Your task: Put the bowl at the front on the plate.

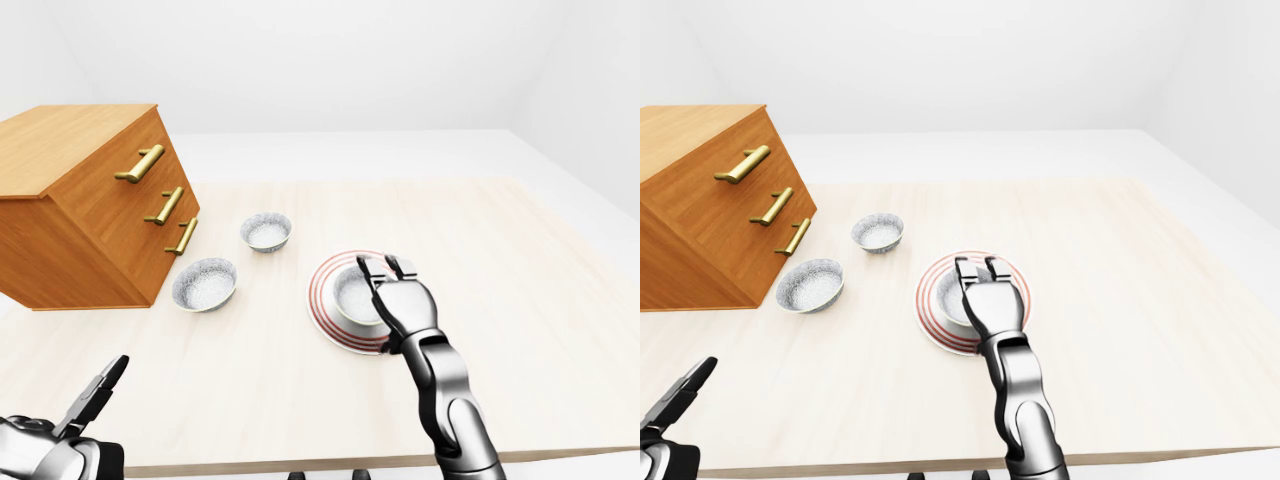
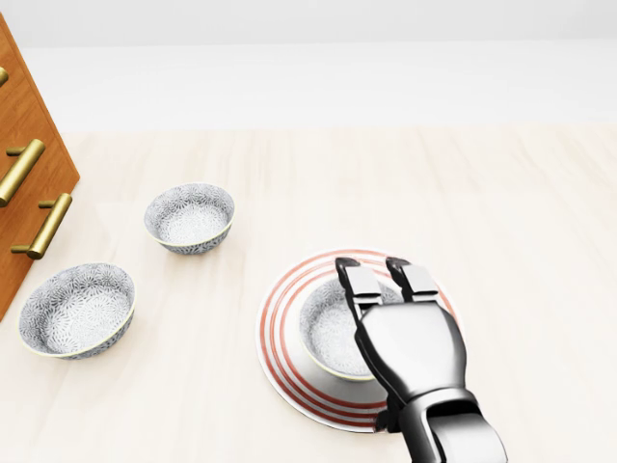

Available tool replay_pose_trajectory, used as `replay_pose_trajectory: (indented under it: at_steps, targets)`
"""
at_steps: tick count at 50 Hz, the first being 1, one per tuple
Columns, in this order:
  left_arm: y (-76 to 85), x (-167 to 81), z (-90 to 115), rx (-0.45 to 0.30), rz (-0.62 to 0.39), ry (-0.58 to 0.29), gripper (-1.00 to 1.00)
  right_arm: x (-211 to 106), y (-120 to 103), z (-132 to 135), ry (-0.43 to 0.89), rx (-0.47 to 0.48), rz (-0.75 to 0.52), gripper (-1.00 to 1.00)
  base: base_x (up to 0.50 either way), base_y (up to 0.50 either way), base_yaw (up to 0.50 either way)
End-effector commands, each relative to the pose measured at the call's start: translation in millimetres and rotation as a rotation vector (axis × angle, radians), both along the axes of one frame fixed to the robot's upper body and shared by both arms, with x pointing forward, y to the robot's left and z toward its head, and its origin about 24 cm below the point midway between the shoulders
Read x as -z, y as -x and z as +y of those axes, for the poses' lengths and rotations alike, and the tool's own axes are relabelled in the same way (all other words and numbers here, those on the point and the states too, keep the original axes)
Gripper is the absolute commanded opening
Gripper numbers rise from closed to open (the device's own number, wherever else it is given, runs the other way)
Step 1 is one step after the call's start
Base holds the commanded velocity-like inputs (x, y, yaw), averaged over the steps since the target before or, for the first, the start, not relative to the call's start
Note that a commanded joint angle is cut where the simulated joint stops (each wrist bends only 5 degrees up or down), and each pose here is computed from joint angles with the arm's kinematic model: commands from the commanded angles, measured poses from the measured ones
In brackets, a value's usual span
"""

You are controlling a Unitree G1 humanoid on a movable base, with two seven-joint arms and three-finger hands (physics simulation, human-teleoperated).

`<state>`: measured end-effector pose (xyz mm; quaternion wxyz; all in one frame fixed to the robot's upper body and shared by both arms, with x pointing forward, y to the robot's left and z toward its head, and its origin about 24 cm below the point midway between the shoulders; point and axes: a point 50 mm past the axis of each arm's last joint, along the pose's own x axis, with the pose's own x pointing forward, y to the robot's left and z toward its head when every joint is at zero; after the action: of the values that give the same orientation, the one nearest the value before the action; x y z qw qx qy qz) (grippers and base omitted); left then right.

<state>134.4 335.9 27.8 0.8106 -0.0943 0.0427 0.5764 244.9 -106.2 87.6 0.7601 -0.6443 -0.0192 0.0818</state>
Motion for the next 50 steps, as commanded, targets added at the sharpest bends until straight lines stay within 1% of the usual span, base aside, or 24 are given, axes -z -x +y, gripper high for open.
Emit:
replay_pose_trajectory:
  at_steps: [1, 7, 14, 20, 24, 26, 27, 29, 32, 33, 34, 36, 39, 44, 46, 50]
  targets:
    - [-0.6, 0.9, -0.3, 0.002, 0.003, 0.002, 1.0, -5.3, -0.3, -1.7, 0.027, 0.01, -0.014, 1.0, 0.0, 0.0, 0.0]
    - [2.2, -4.8, 0.3, -0.005, -0.014, -0.015, 1.0, -11.5, -0.3, -3.2, 0.044, 0.017, -0.02, 1.0, 0.0, 0.0, 0.0]
    - [1.6, -3.3, 0.1, -0.006, -0.01, -0.011, 1.0, -21.6, 1.6, -4.0, 0.059, 0.027, -0.04, 1.0, 0.0, 0.0, 0.0]
    - [1.6, -3.3, 0.1, -0.005, -0.01, -0.011, 1.0, -48.0, 6.1, -2.0, 0.108, 0.047, -0.093, 1.0, 0.0, 0.0, 0.0]
    - [1.6, -3.3, 0.1, -0.005, -0.009, -0.011, 1.0, -74.6, 9.3, 0.7, 0.153, 0.079, -0.138, 1.0, 0.0, 0.0, 0.0]
    - [1.6, -3.3, 0.1, -0.005, -0.009, -0.011, 1.0, -96.4, 11.1, 3.1, 0.177, 0.109, -0.187, 1.0, 0.0, 0.0, 0.0]
    - [1.6, -3.3, 0.1, -0.006, -0.009, -0.011, 1.0, -112.7, 11.9, 4.5, 0.187, 0.133, -0.263, 1.0, 0.0, 0.0, 0.0]
    - [1.6, -3.3, 0.1, -0.005, -0.009, -0.011, 1.0, -136.2, 15.0, 7.1, 0.189, 0.173, -0.372, 1.0, 0.0, 0.0, 0.0]
    - [1.6, -3.3, 0.1, -0.005, -0.009, -0.011, 1.0, -157.9, 19.0, 7.5, 0.176, 0.216, -0.47, 1.0, 0.0, 0.0, 0.0]
    - [1.6, -3.3, 0.1, -0.005, -0.009, -0.011, 1.0, -172.4, 21.9, 8.3, 0.173, 0.234, -0.54, 1.0, 0.0, 0.0, 0.0]
    - [1.6, -3.3, 0.1, -0.006, -0.009, -0.011, 1.0, -178.8, 23.0, 8.4, 0.172, 0.241, -0.57, 1.0, 0.0, 0.0, 0.0]
    - [1.6, -3.3, 0.1, -0.005, -0.009, -0.011, 1.0, -198.6, 26.0, 10.4, 0.188, 0.241, -0.67, 1.0, 0.0, 0.0, 0.0]
    - [1.6, -3.3, 0.1, -0.005, -0.009, -0.011, 1.0, -214.6, 28.5, 13.6, 0.215, 0.235, -0.754, 1.0, 0.0, 0.0, 0.0]
    - [0.8, -0.8, 0.2, -0.004, 0.003, -0.008, 1.0, -236.4, 33.8, 17.9, 0.243, 0.231, -0.864, 1.0, 0.0, 0.0, 0.0]
    - [-0.4, 1.5, 0.0, -0.001, 0.011, -0.002, 1.0, -250.7, 37.9, 19.5, 0.25, 0.236, -0.931, 1.0, 0.0, 0.0, 0.0]
    - [0.4, -1.1, 0.2, -0.001, 0.004, -0.011, 1.0, -268.5, 42.0, 25.7, 0.265, 0.229, -1.008, 1.0, 0.0, 0.0, 0.0]
